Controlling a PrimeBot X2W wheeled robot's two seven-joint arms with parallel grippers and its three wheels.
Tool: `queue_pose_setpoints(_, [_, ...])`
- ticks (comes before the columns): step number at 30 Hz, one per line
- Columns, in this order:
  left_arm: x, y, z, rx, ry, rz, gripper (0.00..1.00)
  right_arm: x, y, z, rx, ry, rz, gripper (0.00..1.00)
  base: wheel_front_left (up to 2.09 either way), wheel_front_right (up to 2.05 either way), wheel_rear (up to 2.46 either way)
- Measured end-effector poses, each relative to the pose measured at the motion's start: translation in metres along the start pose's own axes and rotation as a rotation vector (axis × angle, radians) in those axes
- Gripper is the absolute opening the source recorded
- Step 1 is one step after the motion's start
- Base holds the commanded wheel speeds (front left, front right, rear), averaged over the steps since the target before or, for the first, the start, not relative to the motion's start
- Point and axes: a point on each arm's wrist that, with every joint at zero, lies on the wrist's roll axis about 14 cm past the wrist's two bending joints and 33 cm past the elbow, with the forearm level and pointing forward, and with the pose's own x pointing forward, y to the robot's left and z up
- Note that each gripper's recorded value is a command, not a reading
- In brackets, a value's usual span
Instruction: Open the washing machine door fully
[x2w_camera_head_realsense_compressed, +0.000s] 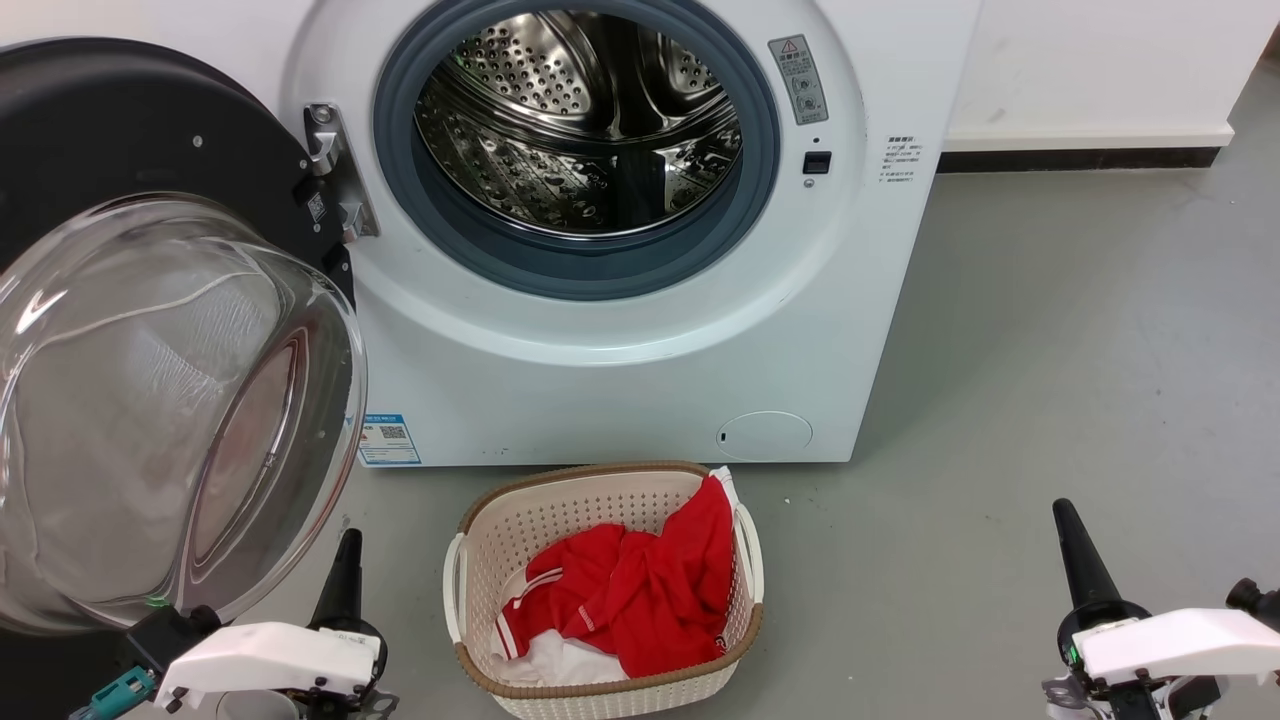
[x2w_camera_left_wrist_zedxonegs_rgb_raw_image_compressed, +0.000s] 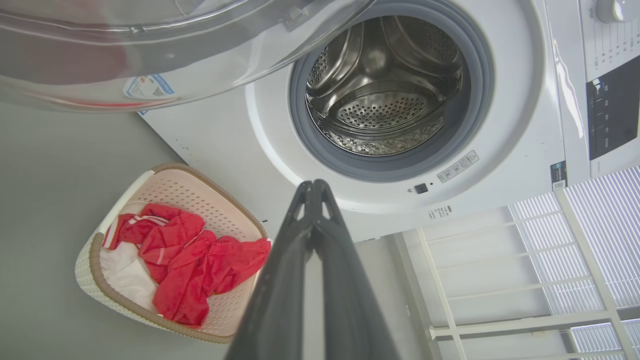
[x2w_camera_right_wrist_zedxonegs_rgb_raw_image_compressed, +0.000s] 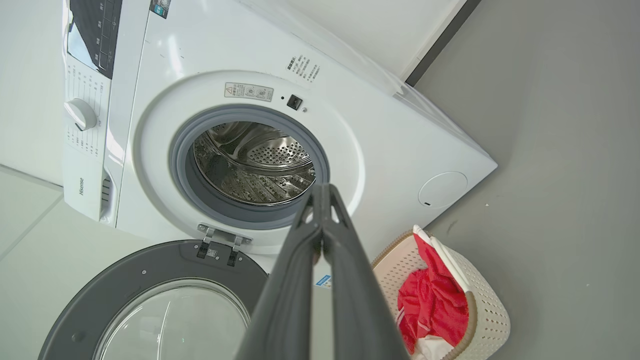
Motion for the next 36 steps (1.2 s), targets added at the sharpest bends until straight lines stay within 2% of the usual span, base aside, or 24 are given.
queue_pose_setpoints(36, [0.01,-0.016,0.004,-0.352,0.016,-0.072,0.0,0.012,0.003,0.005,0.349,0.0,0.014,0.0,0.0,0.0,0.0])
